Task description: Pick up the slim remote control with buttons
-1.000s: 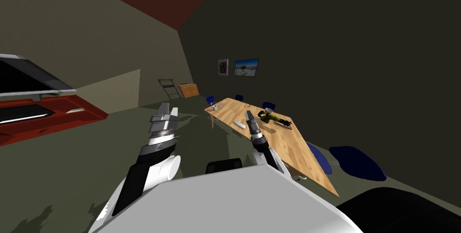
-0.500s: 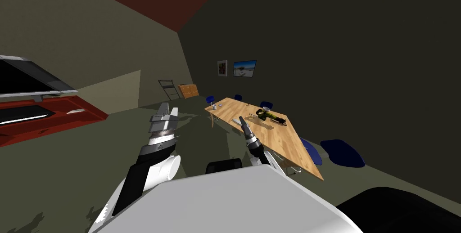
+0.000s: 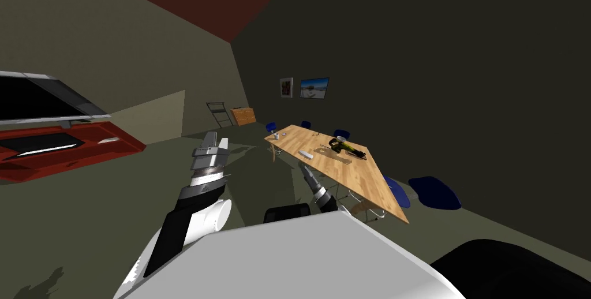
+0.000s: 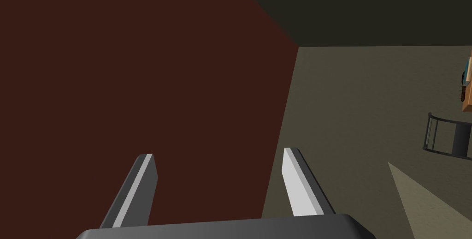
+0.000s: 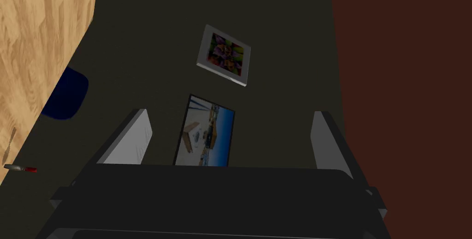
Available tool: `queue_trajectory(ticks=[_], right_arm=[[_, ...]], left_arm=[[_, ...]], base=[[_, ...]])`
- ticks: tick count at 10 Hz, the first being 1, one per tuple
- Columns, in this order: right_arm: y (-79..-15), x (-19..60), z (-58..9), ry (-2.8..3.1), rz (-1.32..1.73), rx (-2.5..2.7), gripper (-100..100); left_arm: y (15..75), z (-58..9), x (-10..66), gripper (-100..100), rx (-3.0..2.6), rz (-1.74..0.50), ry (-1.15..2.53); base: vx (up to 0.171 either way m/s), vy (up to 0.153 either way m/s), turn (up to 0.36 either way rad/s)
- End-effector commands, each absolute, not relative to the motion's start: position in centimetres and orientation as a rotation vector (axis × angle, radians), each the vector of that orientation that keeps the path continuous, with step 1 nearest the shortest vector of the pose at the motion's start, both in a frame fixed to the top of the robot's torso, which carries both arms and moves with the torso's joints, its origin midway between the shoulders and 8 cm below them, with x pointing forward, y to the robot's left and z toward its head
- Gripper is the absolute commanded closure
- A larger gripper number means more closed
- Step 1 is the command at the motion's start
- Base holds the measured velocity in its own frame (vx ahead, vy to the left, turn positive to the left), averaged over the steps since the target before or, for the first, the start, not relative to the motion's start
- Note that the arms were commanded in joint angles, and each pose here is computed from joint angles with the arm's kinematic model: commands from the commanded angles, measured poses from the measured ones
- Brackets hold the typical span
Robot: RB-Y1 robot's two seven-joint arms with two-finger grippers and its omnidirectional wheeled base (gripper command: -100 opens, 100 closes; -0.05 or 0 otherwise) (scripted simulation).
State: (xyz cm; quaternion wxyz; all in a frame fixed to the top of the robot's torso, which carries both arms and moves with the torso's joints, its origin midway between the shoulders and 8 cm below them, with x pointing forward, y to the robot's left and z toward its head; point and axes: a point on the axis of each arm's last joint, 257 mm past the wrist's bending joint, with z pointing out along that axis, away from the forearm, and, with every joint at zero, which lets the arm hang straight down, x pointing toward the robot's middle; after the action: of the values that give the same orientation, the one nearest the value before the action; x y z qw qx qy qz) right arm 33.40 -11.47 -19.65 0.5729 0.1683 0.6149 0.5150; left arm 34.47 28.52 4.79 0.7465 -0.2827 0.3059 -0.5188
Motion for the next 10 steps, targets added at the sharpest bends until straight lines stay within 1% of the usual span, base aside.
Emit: queue_trajectory(ticks=[1, 2, 3, 5, 7, 8, 9, 10], right_arm=[[-10.9, 33.3, -21.5, 1.493, 1.194, 0.387, -100], [-10.6, 31.7, -24.9, 1.591, 1.168, 0.370, -100], [-10.7, 31.7, -25.1, 1.596, 1.165, 0.373, -100], [-10.8, 27.8, -31.6, 1.784, 1.108, 0.338, -100], [-11.2, 27.4, -32.4, 1.808, 1.096, 0.333, -100], [-11.7, 25.0, -35.2, 1.900, 1.064, 0.301, -100], [-12.0, 24.7, -36.0, 1.918, 1.054, 0.308, -100], [-12.8, 22.1, -38.6, 2.009, 1.020, 0.277, -100]], left_arm=[[28.5, 4.8, 34.5, 0, -0.619, -1.135, 0.669], [28.5, 4.8, 34.5, 0, -0.619, -1.135, 0.669], [28.5, 4.8, 34.5, 0, -0.619, -1.135, 0.669], [28.5, 4.8, 34.5, 0, -0.619, -1.135, 0.669], [28.5, 4.8, 34.5, 0, -0.619, -1.135, 0.669], [28.5, 4.8, 34.5, 0, -0.619, -1.135, 0.669], [28.5, 4.8, 34.5, 0, -0.619, -1.135, 0.669], [28.5, 4.8, 34.5, 0, -0.619, -1.135, 0.669]], base=[[-0.036, 0.012, 0.020], [-0.034, 0.022, 0.076], [-0.027, 0.027, 0.032], [-0.019, 0.051, 0.112], [-0.001, 0.037, 0.026], [0.019, 0.042, 0.134], [0.017, 0.040, 0.068], [0.020, 0.054, 0.157]])
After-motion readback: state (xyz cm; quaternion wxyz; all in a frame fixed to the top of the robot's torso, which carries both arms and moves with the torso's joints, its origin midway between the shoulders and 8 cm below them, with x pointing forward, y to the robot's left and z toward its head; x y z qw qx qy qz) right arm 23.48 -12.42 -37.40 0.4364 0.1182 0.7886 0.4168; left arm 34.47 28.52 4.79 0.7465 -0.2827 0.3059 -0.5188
